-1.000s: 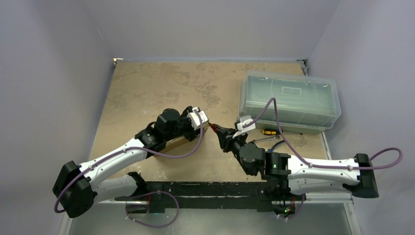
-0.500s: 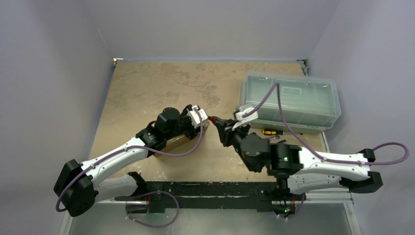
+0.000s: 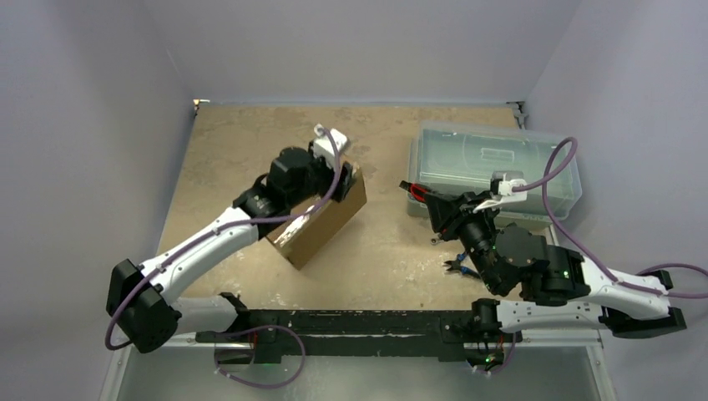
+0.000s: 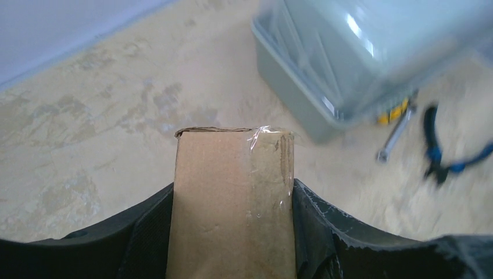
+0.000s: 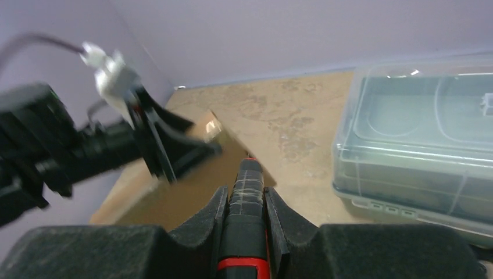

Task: Unpack the express box

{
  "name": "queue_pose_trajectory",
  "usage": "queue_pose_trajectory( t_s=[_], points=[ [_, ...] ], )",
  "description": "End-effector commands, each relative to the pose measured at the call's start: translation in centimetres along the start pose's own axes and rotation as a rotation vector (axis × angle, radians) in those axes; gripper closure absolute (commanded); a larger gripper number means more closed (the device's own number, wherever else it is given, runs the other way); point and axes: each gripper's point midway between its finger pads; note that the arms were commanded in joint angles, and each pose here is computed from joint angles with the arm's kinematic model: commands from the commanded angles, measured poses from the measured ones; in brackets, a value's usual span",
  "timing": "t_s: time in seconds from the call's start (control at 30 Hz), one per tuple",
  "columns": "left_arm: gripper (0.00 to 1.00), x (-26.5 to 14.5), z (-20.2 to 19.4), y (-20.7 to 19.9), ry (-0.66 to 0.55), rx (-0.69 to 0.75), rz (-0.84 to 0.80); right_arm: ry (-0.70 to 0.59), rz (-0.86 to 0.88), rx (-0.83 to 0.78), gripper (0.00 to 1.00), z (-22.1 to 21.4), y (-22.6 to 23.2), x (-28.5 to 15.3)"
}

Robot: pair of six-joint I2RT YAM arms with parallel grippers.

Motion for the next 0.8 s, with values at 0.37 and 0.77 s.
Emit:
queue_pose_trajectory(
  t_s=[0.37,0.77],
  points=[
    [0.53,3.8,-2.5,8.2,-0.214,-1.308,0.02,0.073,-0.002,-0.03,1.0,-2.9,0.9,0.4],
    [0.13,2.0,-10.2,8.4,-0.278,-1.461,0.194,0.153,0.077,-0.064,1.0,-7.0,4.9,1.6]
  ],
)
Point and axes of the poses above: each gripper's point midway between its finger pads, its own x axis out along the fingers, its own y axis along the line the jaws close on, z = x × y, and after that the axes turned 2 degrees about x, right-handed
